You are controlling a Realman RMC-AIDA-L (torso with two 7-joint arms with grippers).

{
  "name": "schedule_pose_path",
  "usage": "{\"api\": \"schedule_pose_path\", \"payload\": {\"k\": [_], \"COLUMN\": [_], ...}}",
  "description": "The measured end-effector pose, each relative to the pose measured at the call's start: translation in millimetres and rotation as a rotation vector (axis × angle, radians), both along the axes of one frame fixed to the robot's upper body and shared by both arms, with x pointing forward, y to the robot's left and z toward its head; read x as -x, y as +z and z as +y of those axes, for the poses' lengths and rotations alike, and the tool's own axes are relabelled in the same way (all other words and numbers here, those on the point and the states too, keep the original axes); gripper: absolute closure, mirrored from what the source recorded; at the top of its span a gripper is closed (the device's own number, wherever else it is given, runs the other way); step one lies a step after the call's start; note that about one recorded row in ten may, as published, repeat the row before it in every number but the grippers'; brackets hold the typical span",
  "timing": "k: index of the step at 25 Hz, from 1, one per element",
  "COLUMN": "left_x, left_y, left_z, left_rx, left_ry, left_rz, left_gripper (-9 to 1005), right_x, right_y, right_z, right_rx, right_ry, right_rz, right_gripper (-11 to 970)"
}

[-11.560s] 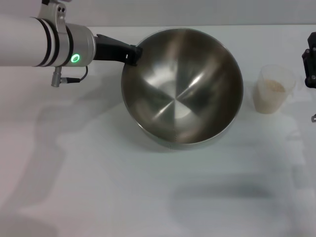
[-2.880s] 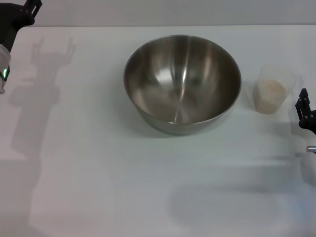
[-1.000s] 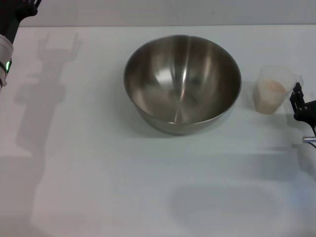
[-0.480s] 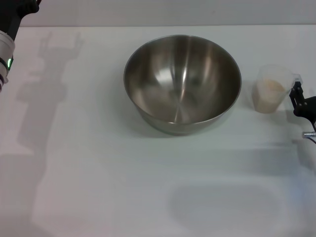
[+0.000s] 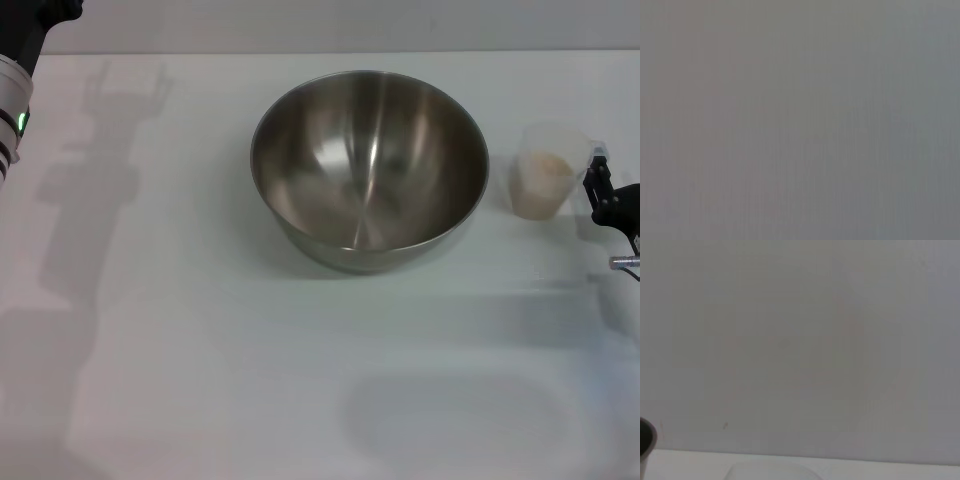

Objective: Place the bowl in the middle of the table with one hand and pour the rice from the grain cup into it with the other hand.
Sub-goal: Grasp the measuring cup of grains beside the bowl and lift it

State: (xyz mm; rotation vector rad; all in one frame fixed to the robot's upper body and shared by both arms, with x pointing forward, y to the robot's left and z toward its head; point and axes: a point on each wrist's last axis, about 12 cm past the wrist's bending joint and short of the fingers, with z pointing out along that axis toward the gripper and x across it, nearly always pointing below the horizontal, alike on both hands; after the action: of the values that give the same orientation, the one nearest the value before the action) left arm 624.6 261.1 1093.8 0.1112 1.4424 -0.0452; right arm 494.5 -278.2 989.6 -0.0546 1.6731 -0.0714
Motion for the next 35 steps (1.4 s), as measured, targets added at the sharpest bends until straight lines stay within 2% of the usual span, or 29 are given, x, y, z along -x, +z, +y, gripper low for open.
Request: {"api": "schedule_pose_path", "payload": {"k": [9,14,20,28,35], "left_x": [0.0,1.4,2.1,2.7,3.2], "left_y": [0.0,0.7,0.9,0.0,-0.8], "left_z": [0.0,1.1,1.7,2.4,3.0], "left_rx": [0.000,0.002,0.002,0.002,0.001], "left_ry": [0.000,0.002,0.003,0.005,0.006], "left_rz": [0.000,-0.014,-0.019,-0.017,-0.014], "left_gripper": [181,181,181,181,181], "right_x": [-1.6,-3.5,-3.6,-2.7,-3.0], "right_y": [0.1,-1.8,-1.7,-1.7,-1.9], "right_z": [0.1,-1.5,-1.6,-0.4,0.4], "right_rx": [0.005,0.018,0.017,0.020,0.019], "right_ry": [0.005,0.008,0.005,0.015,0.018], "right_rz": [0.003,0.023,0.022,0.020,0.022], "right_gripper": [396,442,654,869,954]}}
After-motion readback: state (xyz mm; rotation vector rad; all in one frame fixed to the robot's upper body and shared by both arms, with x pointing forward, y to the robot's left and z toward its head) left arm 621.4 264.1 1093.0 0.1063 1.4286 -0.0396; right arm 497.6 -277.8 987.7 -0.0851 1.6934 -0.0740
